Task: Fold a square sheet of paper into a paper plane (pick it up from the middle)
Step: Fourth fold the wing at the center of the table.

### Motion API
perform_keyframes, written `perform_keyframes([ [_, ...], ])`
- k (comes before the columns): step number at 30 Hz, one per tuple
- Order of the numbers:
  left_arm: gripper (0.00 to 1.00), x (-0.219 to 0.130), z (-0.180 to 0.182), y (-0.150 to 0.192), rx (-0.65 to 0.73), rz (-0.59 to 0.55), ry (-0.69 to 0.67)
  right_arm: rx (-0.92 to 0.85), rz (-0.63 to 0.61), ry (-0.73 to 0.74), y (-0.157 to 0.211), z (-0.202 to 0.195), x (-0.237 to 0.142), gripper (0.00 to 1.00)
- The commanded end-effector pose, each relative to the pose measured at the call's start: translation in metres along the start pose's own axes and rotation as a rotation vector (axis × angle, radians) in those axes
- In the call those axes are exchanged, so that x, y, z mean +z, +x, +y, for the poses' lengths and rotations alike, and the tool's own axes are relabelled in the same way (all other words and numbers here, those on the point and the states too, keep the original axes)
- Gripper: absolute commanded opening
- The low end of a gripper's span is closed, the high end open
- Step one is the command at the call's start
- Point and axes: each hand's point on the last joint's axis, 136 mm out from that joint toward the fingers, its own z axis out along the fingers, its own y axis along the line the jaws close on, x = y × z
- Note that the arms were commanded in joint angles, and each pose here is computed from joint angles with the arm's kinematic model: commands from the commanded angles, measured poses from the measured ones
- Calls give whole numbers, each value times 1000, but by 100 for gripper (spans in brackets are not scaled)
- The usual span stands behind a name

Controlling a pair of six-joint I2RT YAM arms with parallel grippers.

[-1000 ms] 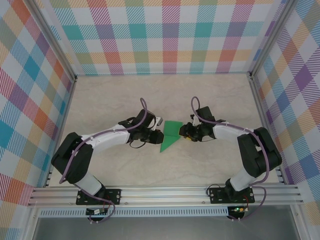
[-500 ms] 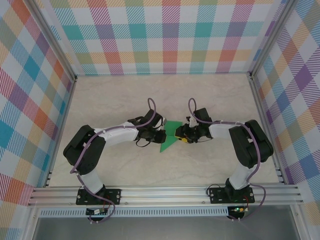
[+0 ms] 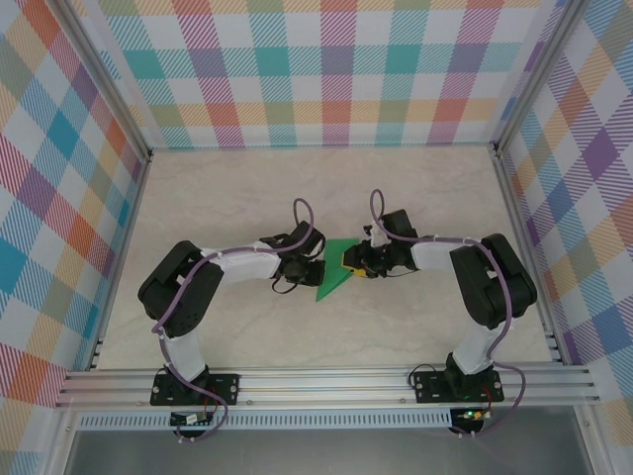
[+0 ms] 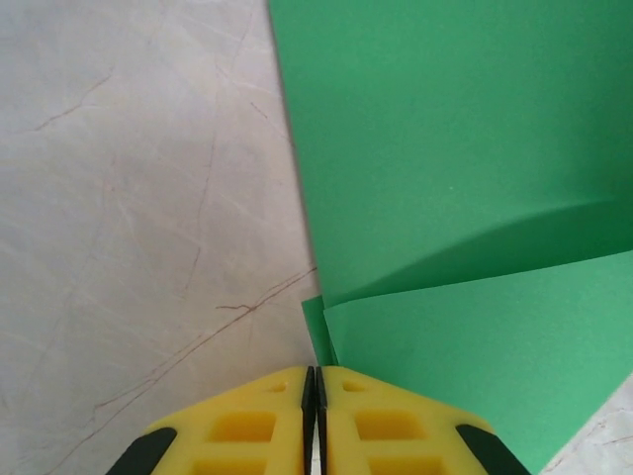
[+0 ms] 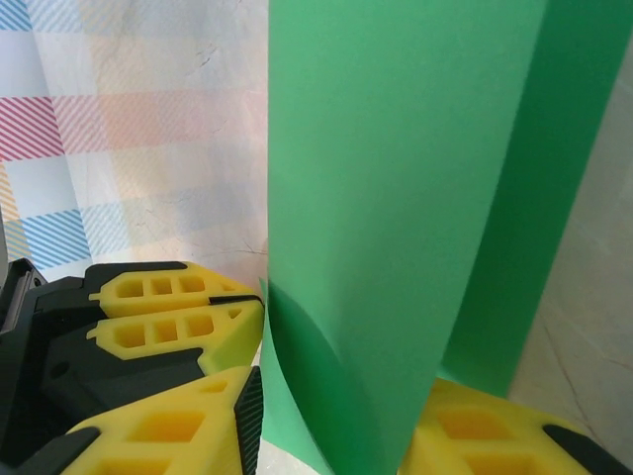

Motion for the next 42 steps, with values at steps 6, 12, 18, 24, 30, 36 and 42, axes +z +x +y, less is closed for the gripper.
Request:
perform_keyframes([
  [6, 13, 0, 0, -1, -15, -14, -18, -89, 34, -38, -3, 11, 3, 32],
  [12, 19, -13, -7, -3, 2, -52, -13, -81, 58, -32, -3, 8, 8, 21],
  [18, 38, -36, -21, 1, 65, -127, -57, -57, 53, -15, -5, 8, 8, 15],
  [24, 46, -44, -36, 10, 156, -191, -124, -34, 50, -7, -7, 9, 7, 12],
  [30, 47, -31, -44, 23, 252, -159, -215, -24, 55, -7, -8, 11, 7, 12],
  [36, 45, -17, -50, 22, 309, -164, -299, -22, 60, -6, -7, 12, 6, 12],
  [42, 36, -12, -45, 19, 326, -192, -400, -23, 61, -1, -7, 13, 5, 12],
])
